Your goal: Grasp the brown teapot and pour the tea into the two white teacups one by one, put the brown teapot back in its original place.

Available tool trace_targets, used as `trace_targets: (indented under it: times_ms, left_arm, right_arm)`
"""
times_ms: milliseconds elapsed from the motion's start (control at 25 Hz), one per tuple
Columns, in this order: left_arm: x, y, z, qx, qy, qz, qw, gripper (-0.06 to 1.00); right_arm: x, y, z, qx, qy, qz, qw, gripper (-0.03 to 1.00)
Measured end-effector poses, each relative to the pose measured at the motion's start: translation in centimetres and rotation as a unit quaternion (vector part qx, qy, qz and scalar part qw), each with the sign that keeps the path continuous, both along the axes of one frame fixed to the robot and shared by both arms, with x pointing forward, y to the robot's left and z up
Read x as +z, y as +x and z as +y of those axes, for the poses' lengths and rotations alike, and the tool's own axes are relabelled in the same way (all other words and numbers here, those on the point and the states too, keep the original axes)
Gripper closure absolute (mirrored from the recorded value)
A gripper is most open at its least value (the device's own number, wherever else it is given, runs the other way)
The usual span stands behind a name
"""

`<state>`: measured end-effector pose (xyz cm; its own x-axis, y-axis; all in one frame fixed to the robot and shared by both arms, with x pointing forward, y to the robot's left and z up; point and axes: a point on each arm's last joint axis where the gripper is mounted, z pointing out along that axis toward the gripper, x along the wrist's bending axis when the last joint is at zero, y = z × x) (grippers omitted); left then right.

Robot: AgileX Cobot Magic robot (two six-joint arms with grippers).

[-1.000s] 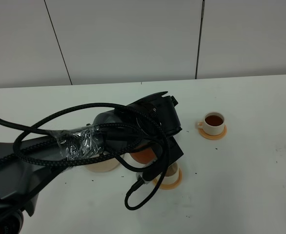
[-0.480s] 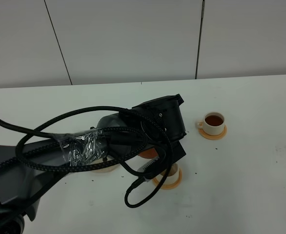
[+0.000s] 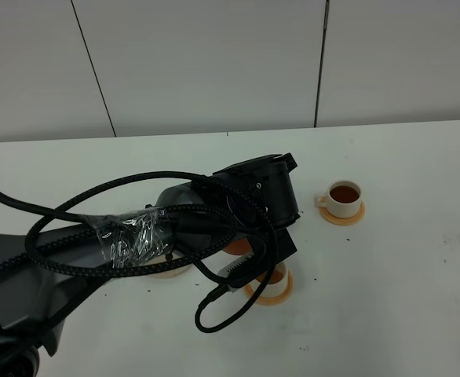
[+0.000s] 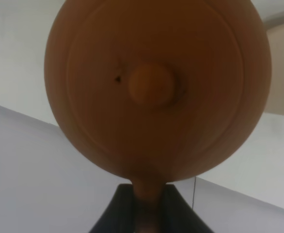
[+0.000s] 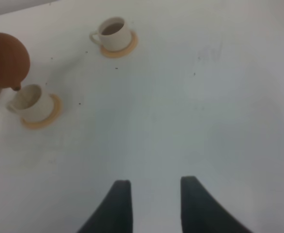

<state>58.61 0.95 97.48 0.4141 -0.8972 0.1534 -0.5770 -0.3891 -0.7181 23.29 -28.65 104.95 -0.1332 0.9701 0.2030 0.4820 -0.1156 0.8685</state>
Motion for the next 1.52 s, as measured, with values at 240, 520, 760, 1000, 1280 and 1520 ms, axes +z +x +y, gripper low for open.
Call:
trace_targets:
  times_ms: [240,520,760,1000,1280,1520]
  left_arm:
    - [0.06,0.06,-0.01,-0.004,0.004,-0.003,1.0,0.77]
    - [0.07,0.07,-0.03,-0.006,0.004,-0.004,1.0,0.77]
    - [0.06,0.07,-0.05,-0.007,0.003,-0.004,1.0,0.77]
    - [0.05,0.06,-0.05,-0.006,0.002,-0.003,1.0,0.77]
    - [0.05,0.08,-0.11,-0.009,0.0,-0.004,1.0,0.77]
    - [0.05,0.11,-0.24,-0.014,-0.005,-0.005,1.0,0.77]
  right_arm:
    - [0.0,0.0,0.0,0.0,0.0,0.0,1.0,0.73]
    - [0.0,0.0,0.0,0.0,0.0,0.0,1.0,0.73]
    - [0.0,0.0,0.0,0.0,0.0,0.0,1.0,0.73]
    - [0.0,0.0,0.0,0.0,0.0,0.0,1.0,0.73]
    - [0.0,0.0,0.0,0.0,0.0,0.0,1.0,0.73]
    - [0.0,0.0,0.0,0.0,0.0,0.0,1.0,0.73]
